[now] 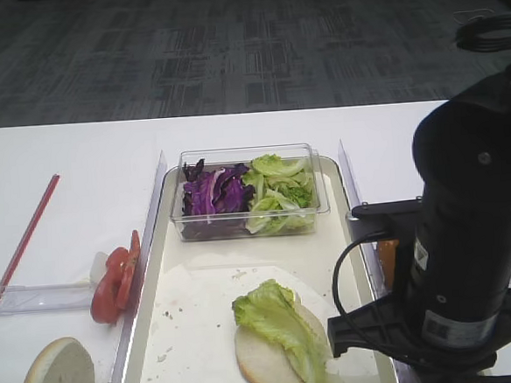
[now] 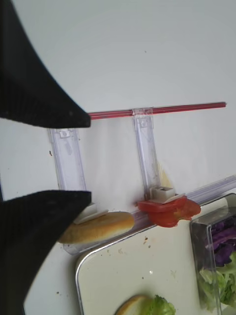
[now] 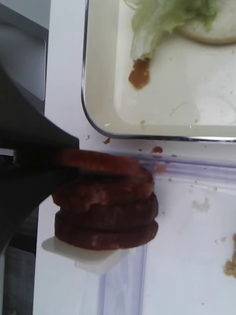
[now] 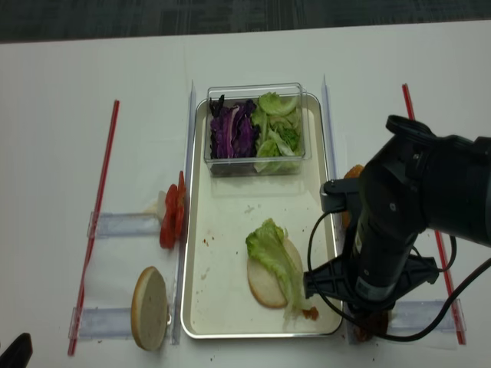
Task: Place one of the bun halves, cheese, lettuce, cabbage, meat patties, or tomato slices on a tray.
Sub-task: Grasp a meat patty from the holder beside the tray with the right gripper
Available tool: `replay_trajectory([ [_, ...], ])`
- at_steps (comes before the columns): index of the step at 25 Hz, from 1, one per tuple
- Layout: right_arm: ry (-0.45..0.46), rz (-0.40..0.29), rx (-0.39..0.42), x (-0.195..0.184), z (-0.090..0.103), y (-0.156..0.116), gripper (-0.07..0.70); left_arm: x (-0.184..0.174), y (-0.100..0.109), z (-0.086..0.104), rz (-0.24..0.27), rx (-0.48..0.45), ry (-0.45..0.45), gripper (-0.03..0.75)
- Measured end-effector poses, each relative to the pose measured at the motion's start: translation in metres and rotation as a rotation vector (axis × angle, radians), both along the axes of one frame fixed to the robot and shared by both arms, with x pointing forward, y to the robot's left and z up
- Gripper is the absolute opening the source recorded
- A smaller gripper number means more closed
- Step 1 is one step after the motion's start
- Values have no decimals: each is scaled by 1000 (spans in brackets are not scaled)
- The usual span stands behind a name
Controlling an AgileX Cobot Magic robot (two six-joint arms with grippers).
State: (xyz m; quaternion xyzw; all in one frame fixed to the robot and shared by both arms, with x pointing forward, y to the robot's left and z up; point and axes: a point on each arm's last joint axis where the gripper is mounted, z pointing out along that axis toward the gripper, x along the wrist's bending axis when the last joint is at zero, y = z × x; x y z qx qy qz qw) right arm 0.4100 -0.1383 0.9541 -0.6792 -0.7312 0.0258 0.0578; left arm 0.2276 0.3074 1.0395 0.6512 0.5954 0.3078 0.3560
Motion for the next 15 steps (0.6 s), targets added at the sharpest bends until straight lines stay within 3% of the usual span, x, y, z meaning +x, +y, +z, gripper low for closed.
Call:
replay_trajectory([
  [15,16,6,-16,-4,5,-4,89,0,0,0,0,0,0,286],
])
